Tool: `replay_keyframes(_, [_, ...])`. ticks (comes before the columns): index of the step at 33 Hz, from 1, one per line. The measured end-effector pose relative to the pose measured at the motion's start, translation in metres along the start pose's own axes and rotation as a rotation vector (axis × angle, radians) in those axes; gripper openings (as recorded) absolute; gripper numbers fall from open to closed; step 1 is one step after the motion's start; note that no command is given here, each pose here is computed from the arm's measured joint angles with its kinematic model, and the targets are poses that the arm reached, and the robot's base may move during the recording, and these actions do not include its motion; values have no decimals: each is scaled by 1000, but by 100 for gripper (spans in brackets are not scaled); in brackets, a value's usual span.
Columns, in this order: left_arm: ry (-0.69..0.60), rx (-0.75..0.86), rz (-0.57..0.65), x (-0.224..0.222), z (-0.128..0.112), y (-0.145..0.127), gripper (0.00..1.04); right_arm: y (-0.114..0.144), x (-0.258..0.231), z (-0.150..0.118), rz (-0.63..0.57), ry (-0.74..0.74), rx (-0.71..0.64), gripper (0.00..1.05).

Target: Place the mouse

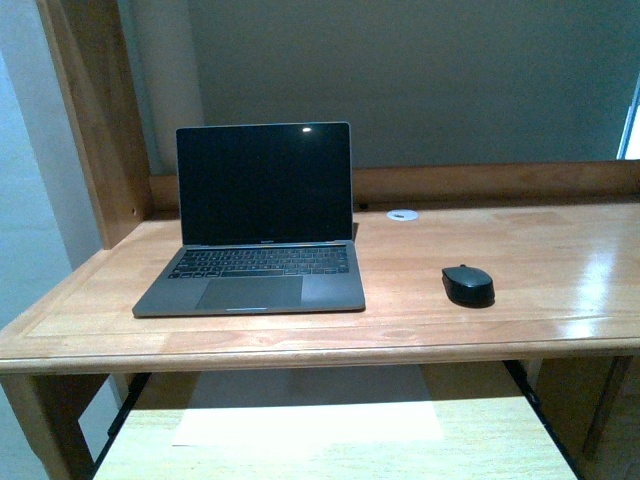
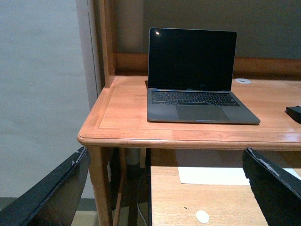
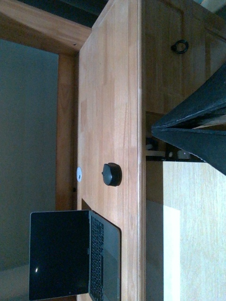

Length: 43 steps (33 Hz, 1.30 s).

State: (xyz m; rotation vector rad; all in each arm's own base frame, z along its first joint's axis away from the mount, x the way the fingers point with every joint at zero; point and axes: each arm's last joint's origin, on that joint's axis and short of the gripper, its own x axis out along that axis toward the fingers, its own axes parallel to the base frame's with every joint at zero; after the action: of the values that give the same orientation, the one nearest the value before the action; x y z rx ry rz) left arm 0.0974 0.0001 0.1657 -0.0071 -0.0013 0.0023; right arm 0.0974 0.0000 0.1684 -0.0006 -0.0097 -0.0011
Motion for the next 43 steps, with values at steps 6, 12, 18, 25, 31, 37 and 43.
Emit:
replay_keyframes(6, [-1, 0, -1, 0, 0, 0, 98, 0, 0, -1, 1, 6, -1, 17])
replay_keyframes(12, [-1, 0, -1, 0, 0, 0, 98, 0, 0, -1, 1, 7, -1, 54])
replay_keyframes(18, [-1, 0, -1, 0, 0, 0, 98, 0, 0, -1, 1, 6, -1, 89])
replay_keyframes(25, [-1, 0, 0, 0, 0, 0, 98, 0, 0, -1, 1, 7, 0, 99])
replay_keyframes(31, [-1, 0, -1, 0, 0, 0, 98, 0, 0, -1, 2, 7, -1, 98])
replay_keyframes(37, [-1, 0, -1, 0, 0, 0, 98, 0, 0, -1, 2, 6, -1, 98])
replay_keyframes(43, [-1, 0, 0, 0, 0, 0, 98, 0, 0, -1, 1, 6, -1, 98])
